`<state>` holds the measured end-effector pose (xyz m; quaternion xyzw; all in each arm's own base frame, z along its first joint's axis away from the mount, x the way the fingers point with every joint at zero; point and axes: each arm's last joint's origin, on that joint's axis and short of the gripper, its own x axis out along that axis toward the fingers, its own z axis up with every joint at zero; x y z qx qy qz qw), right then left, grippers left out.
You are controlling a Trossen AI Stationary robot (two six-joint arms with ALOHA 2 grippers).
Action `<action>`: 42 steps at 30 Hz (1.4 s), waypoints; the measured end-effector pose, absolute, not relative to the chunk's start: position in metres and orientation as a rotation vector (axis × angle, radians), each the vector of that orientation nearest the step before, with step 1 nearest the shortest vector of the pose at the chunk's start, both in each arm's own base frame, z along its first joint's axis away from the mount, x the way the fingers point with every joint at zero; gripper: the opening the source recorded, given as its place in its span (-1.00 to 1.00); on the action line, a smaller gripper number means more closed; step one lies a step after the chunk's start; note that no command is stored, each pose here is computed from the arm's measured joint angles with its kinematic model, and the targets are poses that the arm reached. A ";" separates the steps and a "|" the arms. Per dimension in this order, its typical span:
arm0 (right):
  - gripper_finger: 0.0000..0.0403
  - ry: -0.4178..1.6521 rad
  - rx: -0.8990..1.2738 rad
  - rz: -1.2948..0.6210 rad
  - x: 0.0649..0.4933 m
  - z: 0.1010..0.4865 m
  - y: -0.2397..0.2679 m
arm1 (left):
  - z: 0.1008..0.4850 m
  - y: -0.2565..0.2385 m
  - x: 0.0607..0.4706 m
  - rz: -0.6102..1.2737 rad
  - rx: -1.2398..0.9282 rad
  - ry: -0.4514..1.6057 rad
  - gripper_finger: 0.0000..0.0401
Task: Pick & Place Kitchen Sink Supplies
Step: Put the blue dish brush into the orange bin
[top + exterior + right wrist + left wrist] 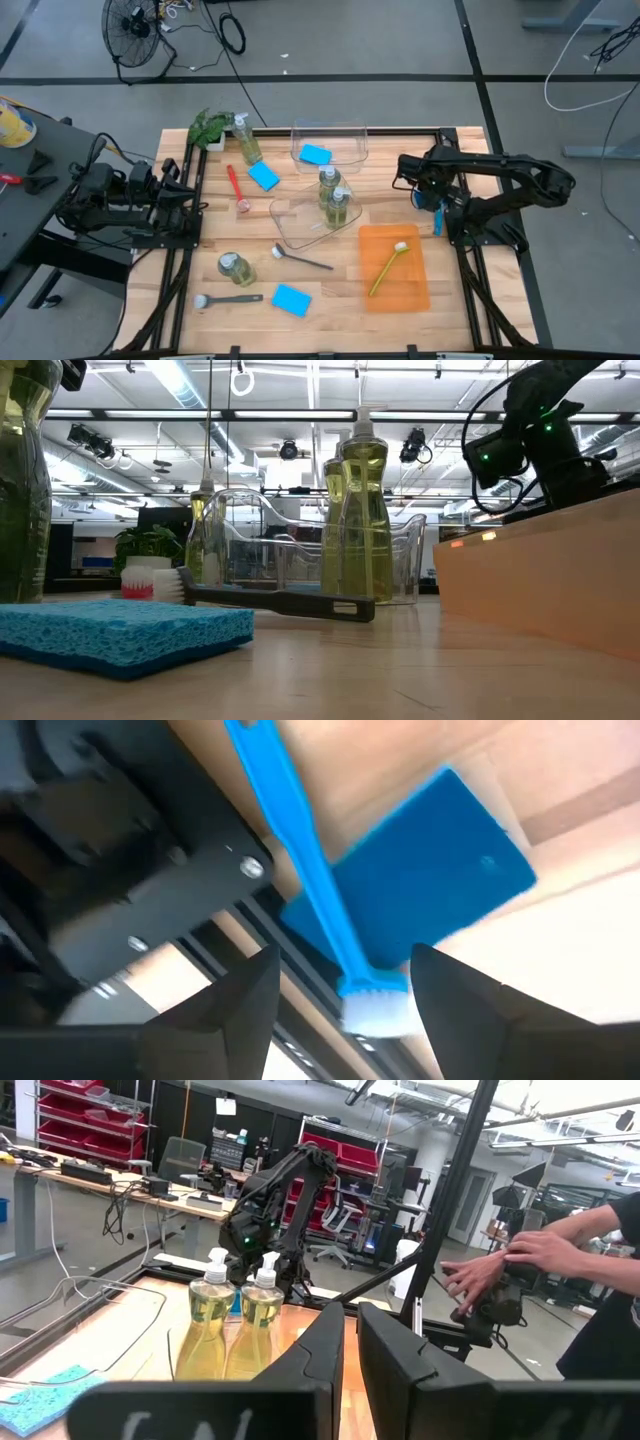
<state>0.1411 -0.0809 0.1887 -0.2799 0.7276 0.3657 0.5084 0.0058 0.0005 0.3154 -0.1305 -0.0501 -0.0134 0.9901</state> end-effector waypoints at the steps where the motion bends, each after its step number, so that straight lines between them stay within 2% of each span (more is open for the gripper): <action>1: 0.11 1.750 -0.689 0.888 0.142 0.188 -0.083 | 0.315 0.001 0.006 -0.027 -0.262 -0.101 -0.82; 6: 0.11 1.752 -0.755 0.888 0.145 0.182 -0.095 | 0.315 0.000 0.006 -0.027 -0.262 -0.100 -0.82; 21: 0.11 1.819 -0.627 0.960 0.143 0.161 -0.115 | 0.315 0.001 0.006 -0.026 -0.262 -0.100 -0.82; 31: 0.11 1.930 -0.631 1.051 0.144 0.148 -0.121 | 0.315 0.001 0.006 -0.027 -0.262 -0.101 -0.82; 42: 0.11 1.872 -0.716 1.130 0.148 0.142 -0.125 | 0.315 0.001 0.006 -0.027 -0.262 -0.100 -0.82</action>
